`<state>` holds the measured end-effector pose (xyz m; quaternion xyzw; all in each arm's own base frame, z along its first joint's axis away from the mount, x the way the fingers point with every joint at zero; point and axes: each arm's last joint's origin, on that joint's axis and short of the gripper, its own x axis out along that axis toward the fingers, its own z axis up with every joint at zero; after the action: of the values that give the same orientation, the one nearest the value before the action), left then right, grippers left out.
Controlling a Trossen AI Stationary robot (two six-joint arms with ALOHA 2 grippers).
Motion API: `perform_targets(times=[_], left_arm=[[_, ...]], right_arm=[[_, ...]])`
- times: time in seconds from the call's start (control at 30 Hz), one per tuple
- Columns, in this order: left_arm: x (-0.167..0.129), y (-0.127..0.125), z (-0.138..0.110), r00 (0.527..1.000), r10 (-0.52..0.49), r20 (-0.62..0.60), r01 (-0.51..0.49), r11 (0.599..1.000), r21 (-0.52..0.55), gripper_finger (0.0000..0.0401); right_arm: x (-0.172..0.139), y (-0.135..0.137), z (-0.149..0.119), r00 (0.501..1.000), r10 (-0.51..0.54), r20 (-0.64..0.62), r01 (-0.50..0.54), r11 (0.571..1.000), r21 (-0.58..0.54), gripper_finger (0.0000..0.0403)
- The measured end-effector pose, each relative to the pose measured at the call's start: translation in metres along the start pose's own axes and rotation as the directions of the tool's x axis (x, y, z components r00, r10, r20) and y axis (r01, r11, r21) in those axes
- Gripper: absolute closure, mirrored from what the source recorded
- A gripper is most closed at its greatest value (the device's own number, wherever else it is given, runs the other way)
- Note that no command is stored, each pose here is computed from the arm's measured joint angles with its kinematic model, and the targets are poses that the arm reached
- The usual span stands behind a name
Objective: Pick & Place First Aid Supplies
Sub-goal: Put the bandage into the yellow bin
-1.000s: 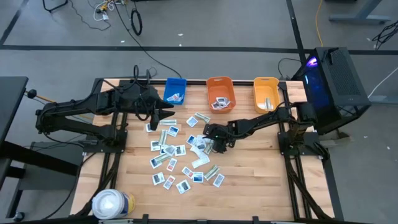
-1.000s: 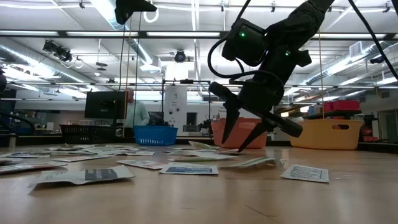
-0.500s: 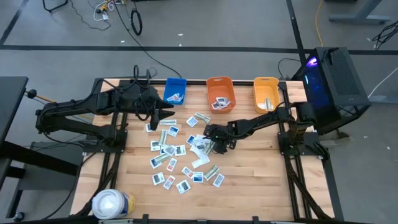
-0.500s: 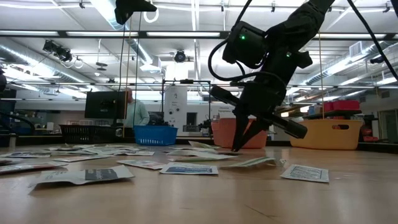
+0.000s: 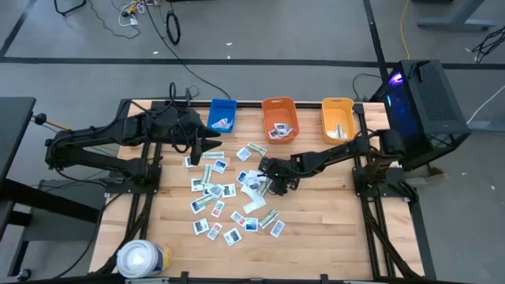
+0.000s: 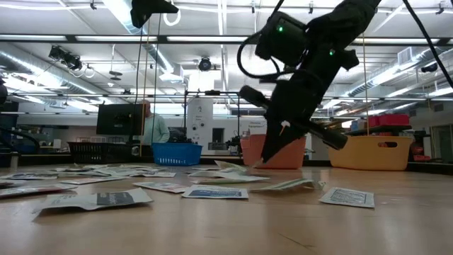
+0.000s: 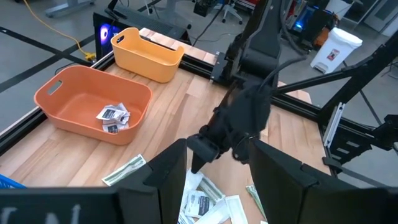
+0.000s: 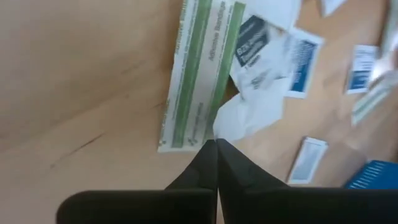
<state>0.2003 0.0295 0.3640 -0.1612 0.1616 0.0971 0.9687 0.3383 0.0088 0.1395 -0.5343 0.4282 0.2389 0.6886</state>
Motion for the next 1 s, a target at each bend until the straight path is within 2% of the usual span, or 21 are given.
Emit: perform_targets(times=[0.33, 0.6, 0.7, 0.83, 1.0], left_arm=[[0.000, 0.000, 0.000, 1.000, 0.004, 0.002, -0.004, 1.000, 0.000, 0.0224], [0.000, 0.000, 0.000, 1.000, 0.004, 0.002, -0.004, 1.000, 0.001, 0.0224], [0.000, 0.000, 0.000, 1.000, 0.004, 0.002, -0.004, 1.000, 0.001, 0.0224], [0.000, 0.000, 0.000, 1.000, 0.003, 0.003, -0.003, 1.000, 0.002, 0.0224], [0.000, 0.000, 0.000, 1.000, 0.007, 0.004, -0.007, 1.000, 0.002, 0.0224]], right_arm=[[-0.031, -0.013, 0.002, 0.994, -0.100, 0.039, 0.090, 0.976, 0.196, 0.0403], [-0.041, -0.018, 0.000, 0.989, -0.149, 0.015, 0.128, 0.895, 0.427, 0.0403], [-0.041, -0.018, 0.000, 0.988, -0.153, 0.009, 0.125, 0.838, 0.531, 0.0403], [-0.042, -0.020, 0.001, 0.985, -0.173, 0.019, 0.114, 0.724, 0.681, 0.0403], [-0.045, -0.023, 0.001, 0.978, -0.205, 0.028, 0.101, 0.593, 0.799, 0.0403]])
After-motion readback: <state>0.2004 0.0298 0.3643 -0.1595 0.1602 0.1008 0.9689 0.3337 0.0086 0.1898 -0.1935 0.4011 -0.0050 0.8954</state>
